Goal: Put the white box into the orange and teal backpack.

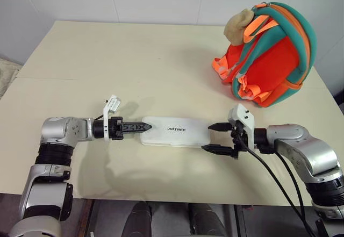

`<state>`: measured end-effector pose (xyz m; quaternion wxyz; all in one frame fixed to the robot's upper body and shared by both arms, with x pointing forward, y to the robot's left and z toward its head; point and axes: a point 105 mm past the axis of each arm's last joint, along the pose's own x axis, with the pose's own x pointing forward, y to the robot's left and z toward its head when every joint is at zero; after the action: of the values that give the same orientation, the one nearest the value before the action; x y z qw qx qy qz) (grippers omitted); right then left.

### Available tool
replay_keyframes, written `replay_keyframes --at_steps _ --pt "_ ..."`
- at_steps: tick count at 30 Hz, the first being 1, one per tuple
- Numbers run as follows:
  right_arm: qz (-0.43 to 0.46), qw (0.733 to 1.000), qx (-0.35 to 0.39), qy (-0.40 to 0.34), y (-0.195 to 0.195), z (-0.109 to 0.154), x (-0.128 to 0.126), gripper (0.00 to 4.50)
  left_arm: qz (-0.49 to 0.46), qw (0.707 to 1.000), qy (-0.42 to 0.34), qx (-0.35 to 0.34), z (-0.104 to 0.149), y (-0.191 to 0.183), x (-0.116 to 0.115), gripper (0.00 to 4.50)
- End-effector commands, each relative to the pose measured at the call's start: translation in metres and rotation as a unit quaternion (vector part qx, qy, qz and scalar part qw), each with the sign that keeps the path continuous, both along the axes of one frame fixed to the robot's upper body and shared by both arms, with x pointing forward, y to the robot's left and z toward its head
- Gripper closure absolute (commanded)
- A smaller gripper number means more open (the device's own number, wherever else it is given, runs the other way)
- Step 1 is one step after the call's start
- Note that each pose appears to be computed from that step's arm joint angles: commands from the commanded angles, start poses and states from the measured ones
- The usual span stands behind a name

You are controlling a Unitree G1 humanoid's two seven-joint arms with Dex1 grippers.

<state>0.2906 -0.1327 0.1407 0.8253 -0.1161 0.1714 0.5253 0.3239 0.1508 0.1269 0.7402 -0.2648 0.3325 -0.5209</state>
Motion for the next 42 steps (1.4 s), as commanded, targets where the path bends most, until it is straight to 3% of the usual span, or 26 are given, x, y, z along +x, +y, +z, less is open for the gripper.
replay_keyframes --at_steps 1,13,21,28,35,42 --pt "0.022 1.0 0.012 -0.017 0.009 0.009 -0.006 0.0 -0.034 0.997 0.067 -0.022 -0.016 -0.019 -0.013 0.01" --pt "0.024 0.999 0.024 -0.017 0.007 -0.001 -0.008 0.0 -0.033 0.992 0.091 -0.082 0.001 -0.03 -0.012 0.01" --pt "0.021 0.999 0.028 -0.017 0.008 -0.003 -0.009 0.0 -0.022 0.992 0.09 -0.085 0.004 -0.03 -0.01 0.01" --pt "0.014 0.999 0.023 -0.028 0.0 0.002 -0.009 0.0 -0.001 0.995 0.087 -0.041 -0.003 -0.012 -0.011 0.01" --pt "0.006 0.999 0.019 -0.037 -0.006 0.006 -0.006 0.0 0.015 0.996 0.062 0.065 -0.009 0.024 -0.01 0.01" --pt "0.009 0.999 0.023 -0.04 -0.004 0.006 -0.005 0.0 -0.019 0.996 0.066 0.055 0.009 0.025 -0.018 0.01"
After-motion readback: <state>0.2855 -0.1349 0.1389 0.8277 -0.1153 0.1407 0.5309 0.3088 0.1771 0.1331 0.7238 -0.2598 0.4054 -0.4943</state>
